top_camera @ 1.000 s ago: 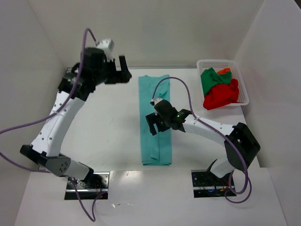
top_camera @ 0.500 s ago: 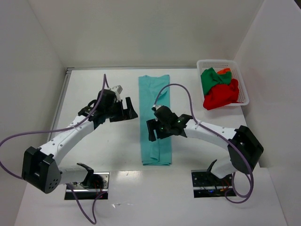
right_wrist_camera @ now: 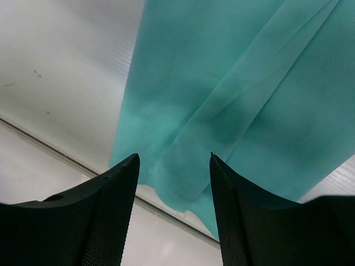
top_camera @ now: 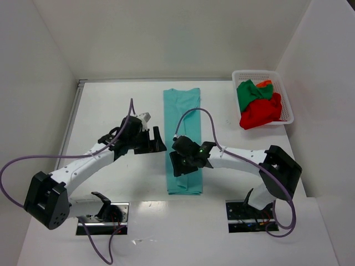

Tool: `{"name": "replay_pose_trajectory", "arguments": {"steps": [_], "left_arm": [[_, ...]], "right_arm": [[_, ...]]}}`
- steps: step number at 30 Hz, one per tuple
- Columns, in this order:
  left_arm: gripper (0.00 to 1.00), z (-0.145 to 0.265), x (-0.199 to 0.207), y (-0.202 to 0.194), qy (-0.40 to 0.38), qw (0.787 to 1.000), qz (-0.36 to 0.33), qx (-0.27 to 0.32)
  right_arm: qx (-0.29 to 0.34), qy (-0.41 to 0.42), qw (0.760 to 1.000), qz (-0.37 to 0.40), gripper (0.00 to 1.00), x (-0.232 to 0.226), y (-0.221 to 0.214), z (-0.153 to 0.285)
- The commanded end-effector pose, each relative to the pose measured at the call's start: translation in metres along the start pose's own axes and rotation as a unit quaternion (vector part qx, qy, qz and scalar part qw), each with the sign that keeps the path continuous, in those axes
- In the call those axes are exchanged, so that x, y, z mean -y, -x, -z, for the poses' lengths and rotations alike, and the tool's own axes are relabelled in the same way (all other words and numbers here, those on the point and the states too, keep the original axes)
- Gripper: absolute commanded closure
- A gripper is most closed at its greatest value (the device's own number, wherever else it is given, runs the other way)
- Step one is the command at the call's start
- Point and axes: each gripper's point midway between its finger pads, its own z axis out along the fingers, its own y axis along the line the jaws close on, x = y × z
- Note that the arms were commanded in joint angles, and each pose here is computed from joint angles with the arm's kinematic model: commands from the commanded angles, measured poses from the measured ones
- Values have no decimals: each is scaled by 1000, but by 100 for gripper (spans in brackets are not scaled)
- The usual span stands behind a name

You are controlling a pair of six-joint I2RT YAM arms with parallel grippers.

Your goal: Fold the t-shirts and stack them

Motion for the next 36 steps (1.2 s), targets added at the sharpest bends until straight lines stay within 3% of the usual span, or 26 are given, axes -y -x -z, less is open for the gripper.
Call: {"name": "replay_pose_trajectory", "arguments": {"steps": [1, 8, 10, 17, 24, 33, 36], "left_arm": [[4, -2, 5, -2, -13, 1000, -1, 6], [4, 0, -3, -8, -1, 1000, 1, 7], [4, 0, -3, -8, -1, 1000, 1, 7], [4, 1, -1, -24, -20, 999, -8, -24], [4, -9, 7, -47, -37, 996, -35, -74], [4, -28, 12, -70, -21, 991, -56, -117], [4, -28, 13, -72, -19, 991, -60, -117]], "right_arm": [[-10, -26, 999, -18, 41, 6, -12, -6], [-44, -56, 997, -1, 42, 7, -35, -18], [-49, -60, 997, -1, 52, 9, -38, -21], [-29, -77, 996, -19, 67, 15, -33, -11], [11, -70, 996, -54, 67, 16, -25, 16], [-16, -81, 993, -84, 65, 34, -56, 16], [-1, -65, 994, -90, 51, 30, -51, 22]]}}
